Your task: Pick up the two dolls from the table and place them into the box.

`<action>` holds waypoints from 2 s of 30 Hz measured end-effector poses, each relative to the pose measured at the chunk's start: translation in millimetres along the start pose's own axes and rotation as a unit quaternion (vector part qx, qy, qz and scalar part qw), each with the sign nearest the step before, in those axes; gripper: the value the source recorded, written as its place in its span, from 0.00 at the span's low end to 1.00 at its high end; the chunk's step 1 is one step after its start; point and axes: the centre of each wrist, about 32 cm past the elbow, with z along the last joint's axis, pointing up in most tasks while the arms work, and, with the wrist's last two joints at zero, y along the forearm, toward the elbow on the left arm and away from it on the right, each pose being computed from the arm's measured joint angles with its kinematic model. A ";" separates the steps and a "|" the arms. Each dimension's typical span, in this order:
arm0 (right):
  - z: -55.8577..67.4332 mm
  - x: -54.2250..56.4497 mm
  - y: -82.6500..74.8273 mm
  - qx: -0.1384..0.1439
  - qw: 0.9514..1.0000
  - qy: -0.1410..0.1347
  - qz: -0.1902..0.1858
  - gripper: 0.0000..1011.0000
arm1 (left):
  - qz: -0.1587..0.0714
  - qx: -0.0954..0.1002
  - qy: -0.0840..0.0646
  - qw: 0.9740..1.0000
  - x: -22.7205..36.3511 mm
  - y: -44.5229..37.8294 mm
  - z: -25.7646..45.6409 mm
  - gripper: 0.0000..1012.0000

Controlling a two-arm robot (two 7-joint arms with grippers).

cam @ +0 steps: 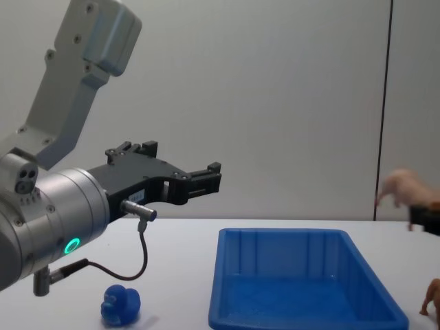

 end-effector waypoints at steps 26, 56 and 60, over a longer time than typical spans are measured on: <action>8.7 -18.9 62.6 -0.078 0.992 -0.009 0.095 0.76 | 0.000 0.000 0.000 1.000 0.0 0.0 0.0 0.99; 13.7 1.4 29.0 -0.058 0.998 0.007 -0.021 0.99 | 0.000 0.000 0.000 1.000 0.0 0.0 0.0 0.99; 8.9 1.2 21.2 -0.070 0.997 0.009 -0.029 0.99 | 0.000 0.000 0.000 1.000 0.0 0.0 0.0 0.99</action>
